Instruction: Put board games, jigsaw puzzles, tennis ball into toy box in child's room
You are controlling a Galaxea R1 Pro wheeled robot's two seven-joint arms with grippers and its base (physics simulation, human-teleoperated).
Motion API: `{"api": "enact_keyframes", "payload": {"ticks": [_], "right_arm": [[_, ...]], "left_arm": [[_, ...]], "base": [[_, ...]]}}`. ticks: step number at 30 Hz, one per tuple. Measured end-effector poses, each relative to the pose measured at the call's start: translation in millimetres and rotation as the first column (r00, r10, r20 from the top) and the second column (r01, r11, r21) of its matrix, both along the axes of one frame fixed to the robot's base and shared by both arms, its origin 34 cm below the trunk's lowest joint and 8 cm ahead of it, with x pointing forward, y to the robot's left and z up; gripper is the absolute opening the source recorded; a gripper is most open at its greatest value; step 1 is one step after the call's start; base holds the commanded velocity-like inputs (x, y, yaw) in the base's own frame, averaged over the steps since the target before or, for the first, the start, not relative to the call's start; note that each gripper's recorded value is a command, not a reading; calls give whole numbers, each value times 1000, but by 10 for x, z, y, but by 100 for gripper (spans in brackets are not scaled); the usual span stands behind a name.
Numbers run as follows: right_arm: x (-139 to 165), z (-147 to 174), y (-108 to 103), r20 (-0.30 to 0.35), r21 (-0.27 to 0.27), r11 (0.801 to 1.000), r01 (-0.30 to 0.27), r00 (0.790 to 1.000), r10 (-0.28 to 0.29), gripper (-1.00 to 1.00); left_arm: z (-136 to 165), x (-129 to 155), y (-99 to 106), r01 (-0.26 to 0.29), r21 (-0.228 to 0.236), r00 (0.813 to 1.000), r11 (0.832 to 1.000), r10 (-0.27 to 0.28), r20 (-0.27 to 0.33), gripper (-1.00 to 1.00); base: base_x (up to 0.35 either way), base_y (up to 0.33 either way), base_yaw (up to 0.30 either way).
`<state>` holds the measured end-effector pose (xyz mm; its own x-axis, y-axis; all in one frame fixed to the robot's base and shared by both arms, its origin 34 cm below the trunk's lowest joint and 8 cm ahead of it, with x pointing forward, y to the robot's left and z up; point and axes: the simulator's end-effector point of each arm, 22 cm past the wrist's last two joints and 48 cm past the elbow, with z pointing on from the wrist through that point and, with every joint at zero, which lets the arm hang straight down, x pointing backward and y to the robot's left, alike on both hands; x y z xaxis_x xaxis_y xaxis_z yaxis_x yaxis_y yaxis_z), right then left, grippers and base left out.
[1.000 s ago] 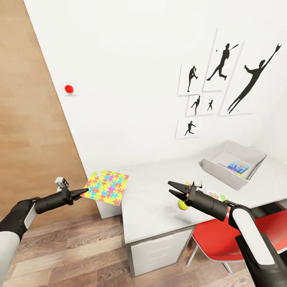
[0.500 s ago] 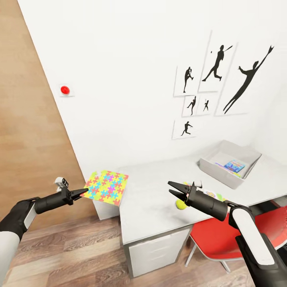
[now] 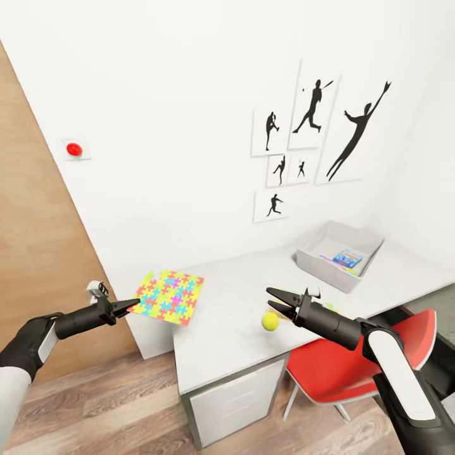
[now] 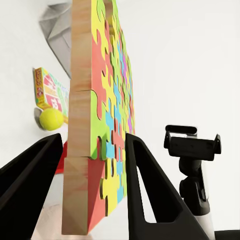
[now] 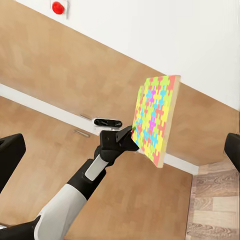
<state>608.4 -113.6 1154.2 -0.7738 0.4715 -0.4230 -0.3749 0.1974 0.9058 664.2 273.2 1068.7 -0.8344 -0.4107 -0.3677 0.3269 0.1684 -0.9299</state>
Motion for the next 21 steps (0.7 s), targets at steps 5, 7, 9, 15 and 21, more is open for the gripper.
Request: {"api": "enact_keyframes", "payload": {"ticks": [5, 7, 9, 15, 21], "right_arm": [[-9, 28, 0, 6, 0, 1000, 0, 1000, 0, 100], [-12, 39, 0, 8, 0, 1000, 0, 1000, 0, 100], [-14, 47, -2, 9, 0, 1000, 0, 1000, 0, 100], [-3, 58, -11, 13, 2, 1000, 7, 1000, -7, 100], [-2, 60, -10, 14, 2, 1000, 7, 1000, -7, 100]], "left_arm": [[35, -4, 0, 0, -1, 1000, 1000, 0, 6, -100], [49, -5, 0, 0, 0, 1000, 1000, 0, 10, -100], [57, -6, 1, 0, 1, 1000, 1000, 0, 15, -100], [67, -6, 9, -4, -1, 1000, 1000, 4, 19, -100], [65, -6, 10, -5, -1, 1000, 1000, 5, 20, -100]], "base": [[0, 0, -202], [0, 0, -165], [0, 0, -88], [0, -3, -18], [0, -171, -4]]}}
